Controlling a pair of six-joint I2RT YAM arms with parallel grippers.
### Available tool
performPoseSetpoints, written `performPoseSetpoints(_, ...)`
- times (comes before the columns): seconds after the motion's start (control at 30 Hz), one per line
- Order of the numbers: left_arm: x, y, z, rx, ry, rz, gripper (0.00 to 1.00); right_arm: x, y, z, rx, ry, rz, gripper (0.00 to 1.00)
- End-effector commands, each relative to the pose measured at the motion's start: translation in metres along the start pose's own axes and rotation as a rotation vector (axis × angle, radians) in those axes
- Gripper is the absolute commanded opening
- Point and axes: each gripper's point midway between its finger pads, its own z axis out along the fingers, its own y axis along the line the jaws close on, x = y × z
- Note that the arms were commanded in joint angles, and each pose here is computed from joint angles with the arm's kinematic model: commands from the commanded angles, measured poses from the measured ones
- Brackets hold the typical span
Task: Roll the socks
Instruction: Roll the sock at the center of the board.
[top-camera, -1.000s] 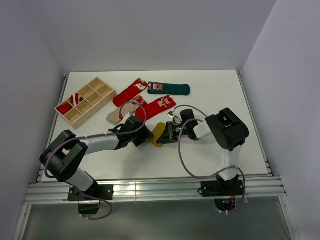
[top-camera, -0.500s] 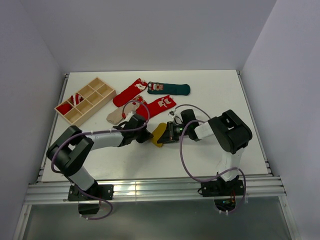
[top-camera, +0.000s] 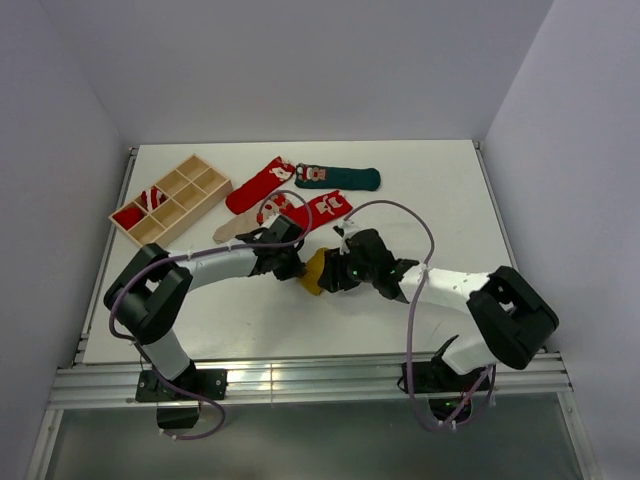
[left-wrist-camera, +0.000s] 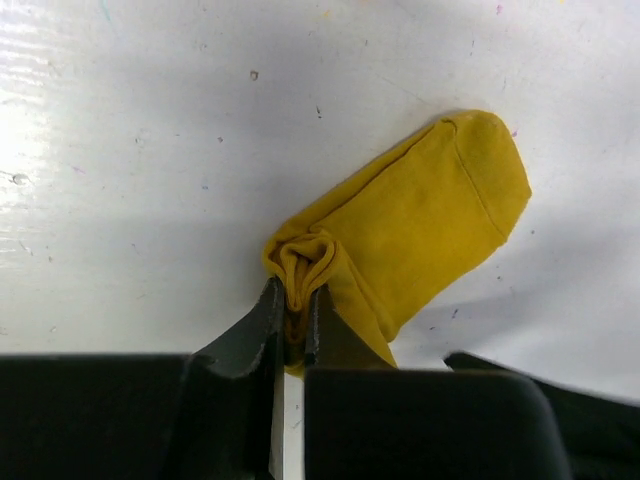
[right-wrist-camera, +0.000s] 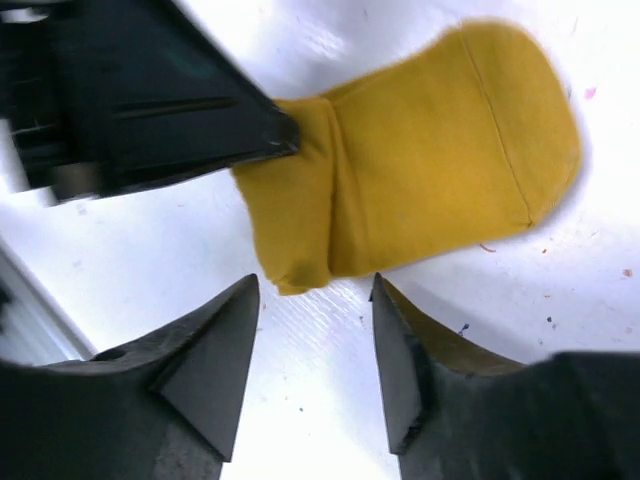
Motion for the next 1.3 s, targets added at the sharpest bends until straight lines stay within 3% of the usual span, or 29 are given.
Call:
performPoseSetpoints(0.0, 0.0, 0.025, -0.001, -0.132, 0.03, 0.115, 0.0, -0.021, -0.015, -0.011, 0.221, -0.138, -0.166, 0.57)
performPoseSetpoints(0.2, -0.001, 0.021, 0.001, -0.142, 0.056, 0.153, 0.0, -0.026, 0.024, -0.007, 0.226, -0.229, -0.358, 0.62)
performPoseSetpoints(0.7, 0.005, 0.016, 0.004, -0.124, 0.093, 0.175, 0.0, 0.001, 0.046, 0.04, 0.381, -0.166, -0.657, 0.61)
performPoseSetpoints(0.8, 0.006, 0.014, 0.004, -0.112, 0.104, 0.177, 0.0, 0.01, 0.039, 0.047, 0.41, -0.132, -0.684, 0.55)
performPoseSetpoints(0.9, 0.007, 0.01, 0.004, -0.09, 0.108, 0.181, 0.0, 0.02, 0.033, 0.05, 0.417, -0.094, -0.684, 0.38)
performPoseSetpoints(0.93, 0.006, 0.008, 0.002, -0.081, 0.099, 0.185, 0.01, 0.02, 0.032, 0.05, 0.412, -0.092, -0.679, 0.23)
performPoseSetpoints(0.97, 0.004, 0.007, 0.001, -0.075, 0.09, 0.184, 0.01, 0.023, 0.032, 0.049, 0.405, -0.082, -0.669, 0.16)
performPoseSetpoints(1.03, 0.0, 0.005, -0.003, -0.06, 0.069, 0.181, 0.09, 0.027, 0.034, 0.048, 0.358, -0.062, -0.636, 0.03)
performPoseSetpoints(1.07, -0.002, 0.009, -0.003, -0.064, 0.057, 0.174, 0.2, 0.032, 0.032, 0.046, 0.339, -0.045, -0.606, 0.0)
performPoseSetpoints(1.17, -0.013, 0.0, -0.012, -0.008, -0.002, 0.138, 0.38, 0.033, 0.036, 0.042, 0.237, -0.02, -0.505, 0.0)
performPoseSetpoints(1.2, -0.012, 0.005, -0.013, -0.008, -0.006, 0.126, 0.5, 0.035, 0.033, 0.04, 0.219, -0.004, -0.477, 0.0)
performPoseSetpoints(1.27, -0.021, -0.002, -0.021, 0.038, -0.047, 0.092, 0.57, 0.034, 0.032, 0.036, 0.149, 0.02, -0.409, 0.0)
